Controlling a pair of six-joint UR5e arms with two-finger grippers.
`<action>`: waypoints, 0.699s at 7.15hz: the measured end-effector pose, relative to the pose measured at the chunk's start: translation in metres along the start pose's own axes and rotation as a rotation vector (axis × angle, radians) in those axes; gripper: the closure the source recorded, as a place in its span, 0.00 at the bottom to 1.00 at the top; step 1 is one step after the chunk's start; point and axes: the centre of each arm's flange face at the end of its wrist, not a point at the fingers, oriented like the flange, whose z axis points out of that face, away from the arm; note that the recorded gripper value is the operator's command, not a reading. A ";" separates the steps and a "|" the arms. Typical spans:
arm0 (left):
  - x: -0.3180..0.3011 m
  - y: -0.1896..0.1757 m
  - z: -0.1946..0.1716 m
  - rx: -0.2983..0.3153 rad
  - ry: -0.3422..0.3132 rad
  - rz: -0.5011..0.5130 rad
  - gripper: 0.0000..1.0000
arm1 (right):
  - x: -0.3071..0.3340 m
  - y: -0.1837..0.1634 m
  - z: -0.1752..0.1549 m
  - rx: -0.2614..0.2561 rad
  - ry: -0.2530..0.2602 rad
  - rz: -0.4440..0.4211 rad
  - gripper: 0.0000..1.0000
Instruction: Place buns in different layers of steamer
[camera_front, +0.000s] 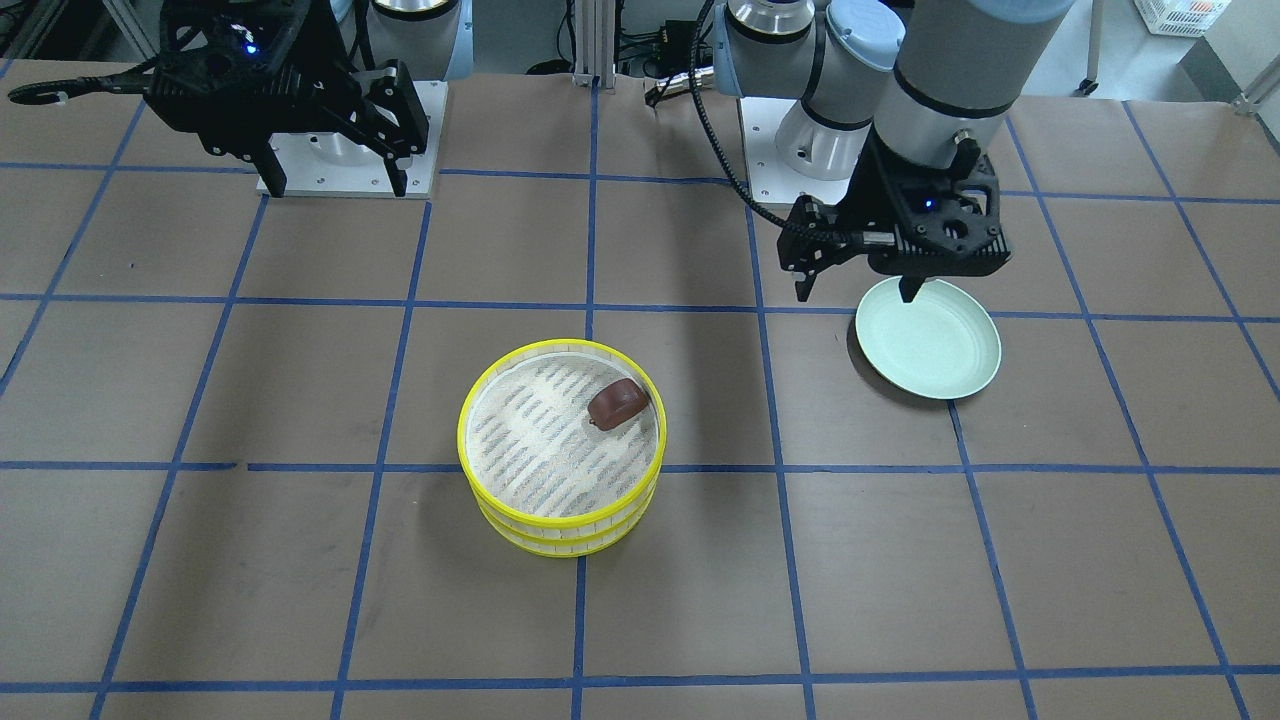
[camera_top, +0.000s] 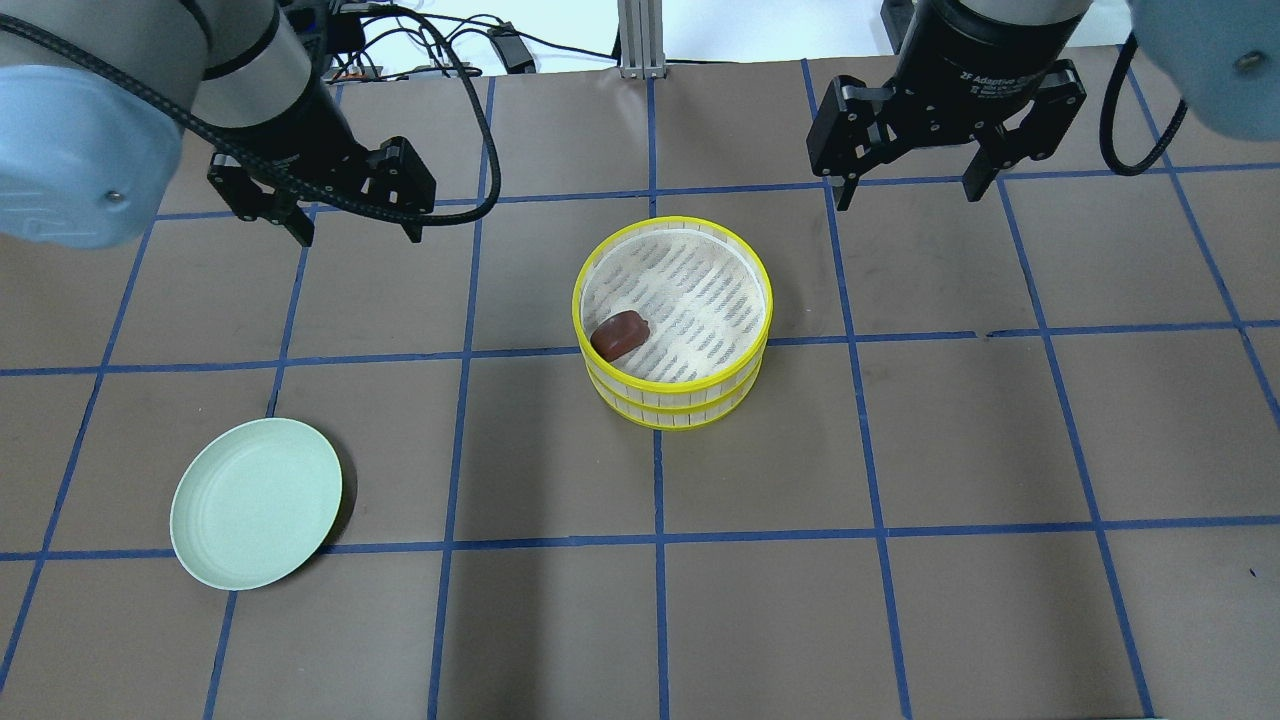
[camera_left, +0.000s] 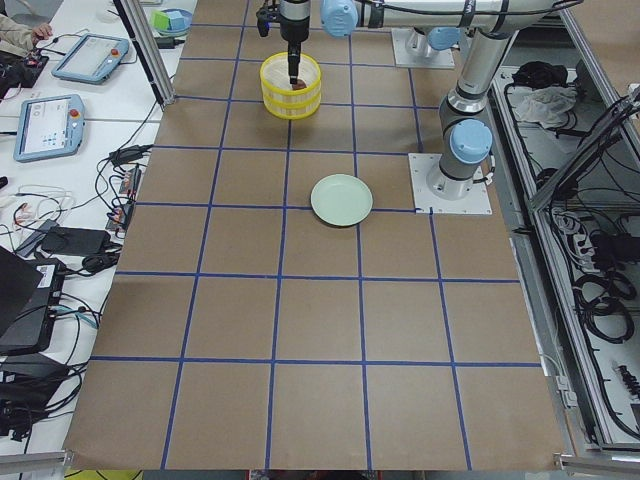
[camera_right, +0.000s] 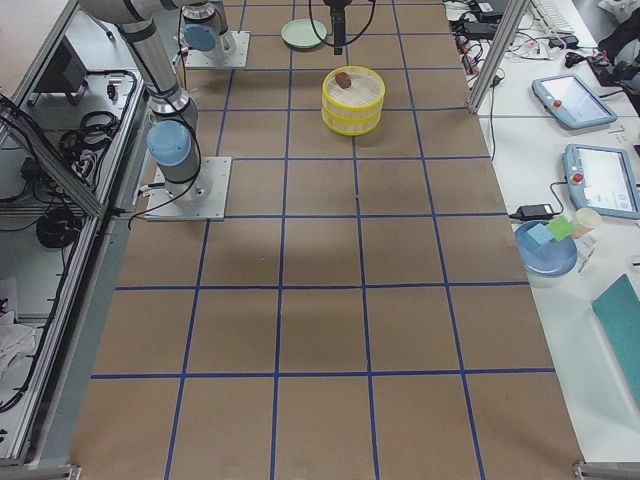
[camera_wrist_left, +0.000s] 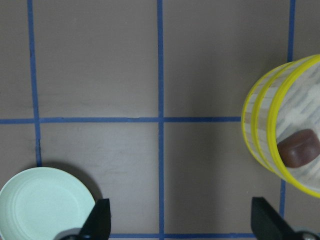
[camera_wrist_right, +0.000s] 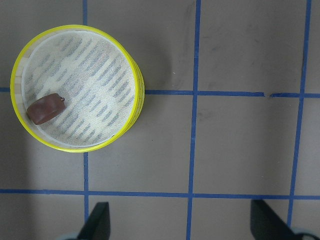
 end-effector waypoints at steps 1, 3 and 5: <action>-0.010 0.011 -0.016 0.008 -0.031 -0.001 0.00 | 0.000 0.000 0.000 0.000 -0.001 0.000 0.00; -0.018 0.023 -0.032 0.027 -0.043 -0.008 0.00 | 0.000 0.000 0.000 0.001 0.000 0.000 0.00; -0.012 0.027 -0.031 0.020 0.001 -0.007 0.00 | 0.000 0.000 0.000 0.002 -0.001 -0.001 0.00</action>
